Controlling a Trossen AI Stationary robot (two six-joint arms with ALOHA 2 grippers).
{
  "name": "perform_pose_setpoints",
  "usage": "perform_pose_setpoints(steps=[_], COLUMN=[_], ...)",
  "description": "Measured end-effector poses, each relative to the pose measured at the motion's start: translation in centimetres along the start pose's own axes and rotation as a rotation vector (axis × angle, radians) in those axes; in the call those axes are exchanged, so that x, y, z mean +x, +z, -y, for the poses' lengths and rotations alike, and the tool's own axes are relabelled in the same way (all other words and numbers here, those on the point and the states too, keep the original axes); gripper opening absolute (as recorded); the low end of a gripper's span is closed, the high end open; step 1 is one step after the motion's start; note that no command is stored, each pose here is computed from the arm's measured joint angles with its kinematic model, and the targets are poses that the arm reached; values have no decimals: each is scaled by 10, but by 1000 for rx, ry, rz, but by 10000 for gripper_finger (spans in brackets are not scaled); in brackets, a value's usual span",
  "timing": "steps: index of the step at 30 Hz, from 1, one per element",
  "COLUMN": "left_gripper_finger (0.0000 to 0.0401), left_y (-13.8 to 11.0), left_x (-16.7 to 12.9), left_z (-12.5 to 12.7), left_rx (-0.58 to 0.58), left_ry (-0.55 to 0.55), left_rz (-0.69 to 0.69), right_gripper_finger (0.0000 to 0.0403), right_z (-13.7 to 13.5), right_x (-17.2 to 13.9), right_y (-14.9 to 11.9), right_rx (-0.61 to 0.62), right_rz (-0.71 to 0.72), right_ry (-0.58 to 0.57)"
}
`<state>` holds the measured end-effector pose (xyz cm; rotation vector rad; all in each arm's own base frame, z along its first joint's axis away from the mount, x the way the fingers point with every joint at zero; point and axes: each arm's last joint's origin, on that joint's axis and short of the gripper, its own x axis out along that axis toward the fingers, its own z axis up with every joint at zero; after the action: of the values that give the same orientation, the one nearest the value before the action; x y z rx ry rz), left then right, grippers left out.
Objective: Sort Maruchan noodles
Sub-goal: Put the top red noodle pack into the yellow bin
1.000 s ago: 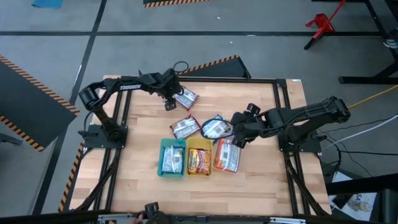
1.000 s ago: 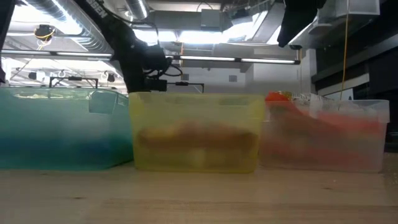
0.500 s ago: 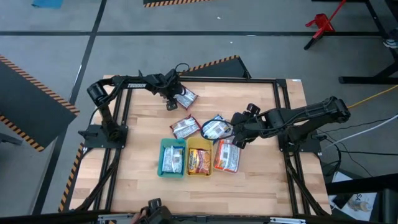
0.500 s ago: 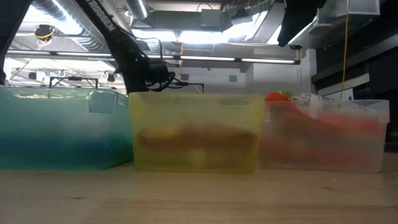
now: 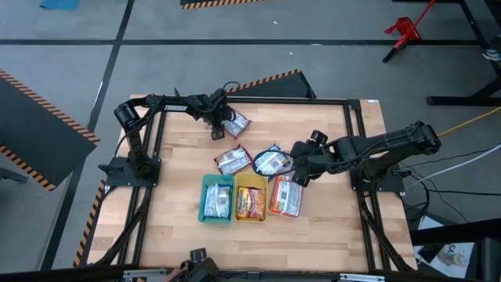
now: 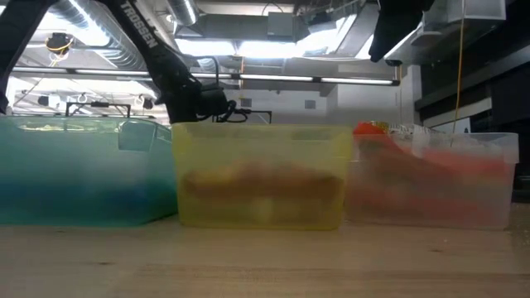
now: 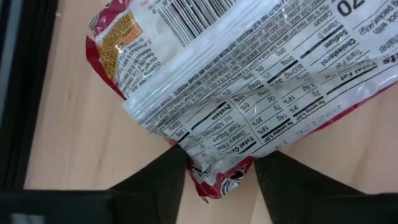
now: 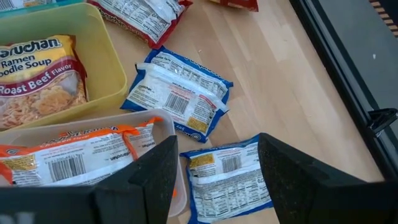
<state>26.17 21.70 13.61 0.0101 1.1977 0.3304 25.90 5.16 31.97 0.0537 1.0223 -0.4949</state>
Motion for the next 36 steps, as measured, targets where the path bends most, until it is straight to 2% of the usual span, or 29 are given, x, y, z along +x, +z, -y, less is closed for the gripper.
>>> perform_pose_setpoints(steps=[11, 20, 28, 36], left_gripper_finger=[11, 2, 1, 1], left_y=[0, 2, 13, 21], left_x=[0, -14, -62, -120], left_z=[-2, 10, 26, 49], left_rx=[-54, -110, -94, -82], left_ry=[52, 29, 57, 61], left_rz=[-12, -33, 53, 220], right_gripper_finger=[209, 209, 209, 209], right_z=[0, 1, 9, 47], right_x=[0, 0, 1, -9], right_y=[0, 0, 3, 7], right_rx=[3, -52, -33, 52], right_rz=[0, 17, 35, 85], right_ry=[-1, -31, -90, -213])
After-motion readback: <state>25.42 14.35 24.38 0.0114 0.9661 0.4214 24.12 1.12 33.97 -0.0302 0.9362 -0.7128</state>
